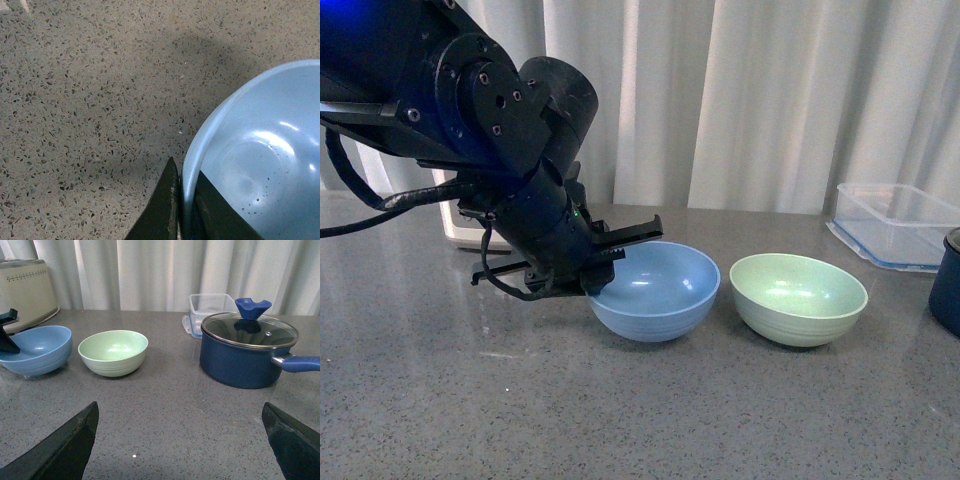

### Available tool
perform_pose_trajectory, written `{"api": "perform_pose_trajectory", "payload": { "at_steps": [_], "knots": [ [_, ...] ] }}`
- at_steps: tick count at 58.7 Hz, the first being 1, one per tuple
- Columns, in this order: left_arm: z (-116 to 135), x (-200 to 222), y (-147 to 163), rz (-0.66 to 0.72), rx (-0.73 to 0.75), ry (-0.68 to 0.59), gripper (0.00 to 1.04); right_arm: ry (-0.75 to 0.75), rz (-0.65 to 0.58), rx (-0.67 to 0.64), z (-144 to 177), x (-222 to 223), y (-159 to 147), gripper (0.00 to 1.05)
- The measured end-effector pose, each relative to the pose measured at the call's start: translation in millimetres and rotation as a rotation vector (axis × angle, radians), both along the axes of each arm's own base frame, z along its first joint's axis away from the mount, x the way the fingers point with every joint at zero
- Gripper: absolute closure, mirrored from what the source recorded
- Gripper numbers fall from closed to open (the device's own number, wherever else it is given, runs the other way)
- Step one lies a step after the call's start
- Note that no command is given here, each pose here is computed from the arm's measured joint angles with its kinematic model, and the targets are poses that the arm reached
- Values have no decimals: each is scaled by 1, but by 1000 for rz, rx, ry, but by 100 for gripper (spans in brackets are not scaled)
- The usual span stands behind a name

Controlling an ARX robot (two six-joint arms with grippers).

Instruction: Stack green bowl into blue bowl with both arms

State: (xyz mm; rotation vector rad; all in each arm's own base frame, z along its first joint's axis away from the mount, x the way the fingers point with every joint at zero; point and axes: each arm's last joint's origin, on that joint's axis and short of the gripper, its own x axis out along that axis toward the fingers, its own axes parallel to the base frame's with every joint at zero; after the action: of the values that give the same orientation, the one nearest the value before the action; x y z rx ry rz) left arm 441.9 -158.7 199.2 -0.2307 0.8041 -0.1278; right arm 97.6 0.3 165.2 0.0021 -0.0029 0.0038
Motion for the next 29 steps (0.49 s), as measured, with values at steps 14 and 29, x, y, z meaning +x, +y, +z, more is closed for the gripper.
{"api": "perform_pose_trajectory", "payload": {
  "at_steps": [14,29],
  "knots": [
    [-7,2,-2,-2,18,10,101,0,0,0,0,0,0,10],
    [-3,1,-7,-46,-5,-18,66,0,0,0,0,0,0,10]
  ]
}}
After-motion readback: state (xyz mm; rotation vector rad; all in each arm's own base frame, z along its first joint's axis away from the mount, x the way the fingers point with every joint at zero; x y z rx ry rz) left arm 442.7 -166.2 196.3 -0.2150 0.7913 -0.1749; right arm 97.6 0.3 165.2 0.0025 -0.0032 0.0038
